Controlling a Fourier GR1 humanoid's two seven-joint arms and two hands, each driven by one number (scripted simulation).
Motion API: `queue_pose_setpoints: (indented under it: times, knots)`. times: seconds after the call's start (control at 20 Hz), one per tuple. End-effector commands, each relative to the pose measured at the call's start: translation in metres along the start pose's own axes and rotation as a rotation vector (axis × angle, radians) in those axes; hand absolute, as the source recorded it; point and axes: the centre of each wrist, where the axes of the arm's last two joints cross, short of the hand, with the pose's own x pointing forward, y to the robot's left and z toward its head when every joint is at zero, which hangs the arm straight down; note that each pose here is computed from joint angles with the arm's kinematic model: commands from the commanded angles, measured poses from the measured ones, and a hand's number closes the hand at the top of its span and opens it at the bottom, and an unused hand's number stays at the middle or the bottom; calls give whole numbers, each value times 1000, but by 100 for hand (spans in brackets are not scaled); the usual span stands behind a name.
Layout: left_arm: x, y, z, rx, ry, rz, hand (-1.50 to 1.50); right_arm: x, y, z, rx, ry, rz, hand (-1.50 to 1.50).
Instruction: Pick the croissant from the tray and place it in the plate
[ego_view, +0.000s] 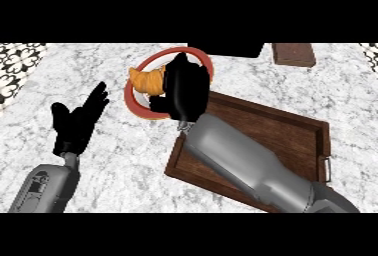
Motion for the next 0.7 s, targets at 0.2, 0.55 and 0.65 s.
queue_pose_setpoints:
  times: [0.2, 0.55, 0.65]
  knots:
    - [-7, 5, 7, 21, 13, 5, 0, -24, 28, -7, 61, 167, 59, 150]
    - [-9, 8, 8, 6, 3, 1, 0, -59, 43, -3, 246, 253, -88, -150]
    - [4, 5, 3, 24, -11, 11, 0, -48, 37, -11, 291, 170, -97, -150]
